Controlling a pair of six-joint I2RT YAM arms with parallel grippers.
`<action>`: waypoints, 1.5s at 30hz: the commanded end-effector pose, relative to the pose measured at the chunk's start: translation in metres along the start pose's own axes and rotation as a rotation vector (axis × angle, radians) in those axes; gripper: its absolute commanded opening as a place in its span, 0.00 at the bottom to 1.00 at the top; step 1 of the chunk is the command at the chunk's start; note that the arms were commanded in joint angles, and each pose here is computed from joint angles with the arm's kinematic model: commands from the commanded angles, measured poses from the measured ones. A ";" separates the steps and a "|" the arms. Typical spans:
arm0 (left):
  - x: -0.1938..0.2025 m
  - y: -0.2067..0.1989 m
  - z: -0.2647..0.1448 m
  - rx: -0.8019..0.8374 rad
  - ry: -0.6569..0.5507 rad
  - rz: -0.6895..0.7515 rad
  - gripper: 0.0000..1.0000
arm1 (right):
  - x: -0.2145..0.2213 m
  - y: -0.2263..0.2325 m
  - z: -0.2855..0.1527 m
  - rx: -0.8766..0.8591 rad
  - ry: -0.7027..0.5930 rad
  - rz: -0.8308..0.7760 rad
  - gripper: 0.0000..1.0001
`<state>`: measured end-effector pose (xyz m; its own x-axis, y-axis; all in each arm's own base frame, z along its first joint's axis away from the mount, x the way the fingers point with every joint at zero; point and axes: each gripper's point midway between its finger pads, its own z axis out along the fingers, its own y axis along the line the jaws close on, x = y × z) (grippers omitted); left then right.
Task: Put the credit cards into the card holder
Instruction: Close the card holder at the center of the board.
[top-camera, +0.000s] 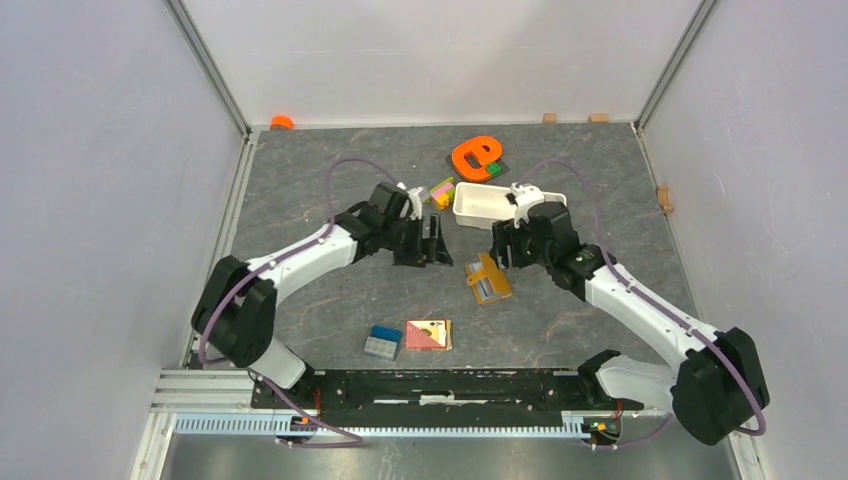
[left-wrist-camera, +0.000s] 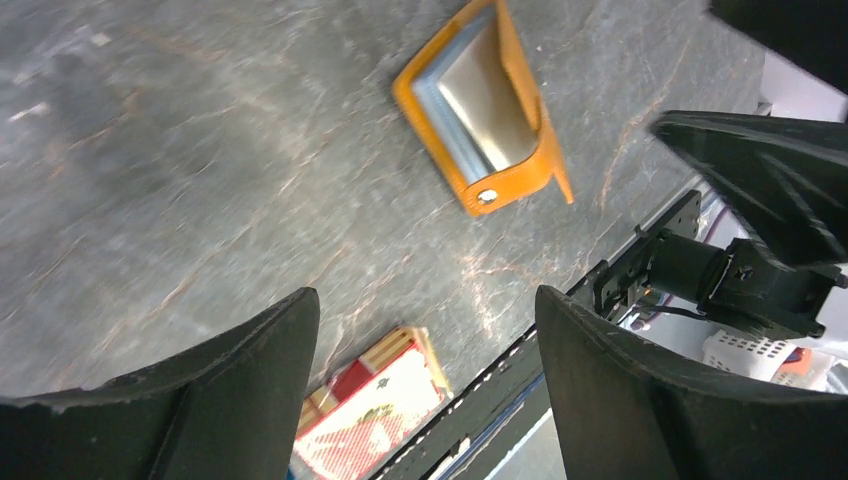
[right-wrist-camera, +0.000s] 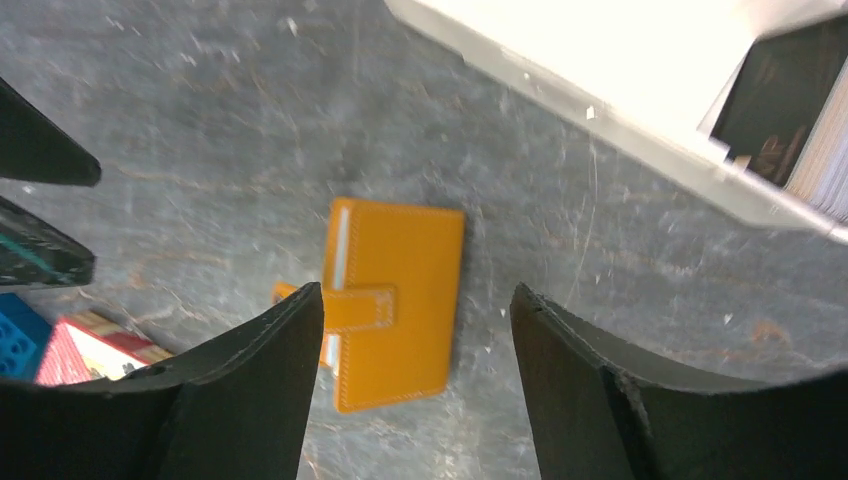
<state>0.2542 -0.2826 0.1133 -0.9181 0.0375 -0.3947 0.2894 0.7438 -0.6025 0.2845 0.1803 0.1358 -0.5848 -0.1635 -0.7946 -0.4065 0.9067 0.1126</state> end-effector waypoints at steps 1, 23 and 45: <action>-0.012 -0.025 0.026 0.044 0.009 0.070 0.85 | 0.037 -0.006 0.009 -0.137 0.091 0.056 0.71; -0.002 -0.025 0.085 0.109 0.105 0.046 0.90 | 0.117 0.001 0.036 -0.316 0.252 0.228 0.59; 0.040 0.017 0.108 -0.110 0.246 0.079 0.49 | 0.130 0.007 0.029 -0.309 0.202 0.398 0.61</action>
<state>0.2506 -0.3547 0.0290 -0.9433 0.2079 -0.2586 0.3242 0.7433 -0.5852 0.2395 0.1840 0.0252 -0.8151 -0.0008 -0.5793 -0.3801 0.7553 0.5338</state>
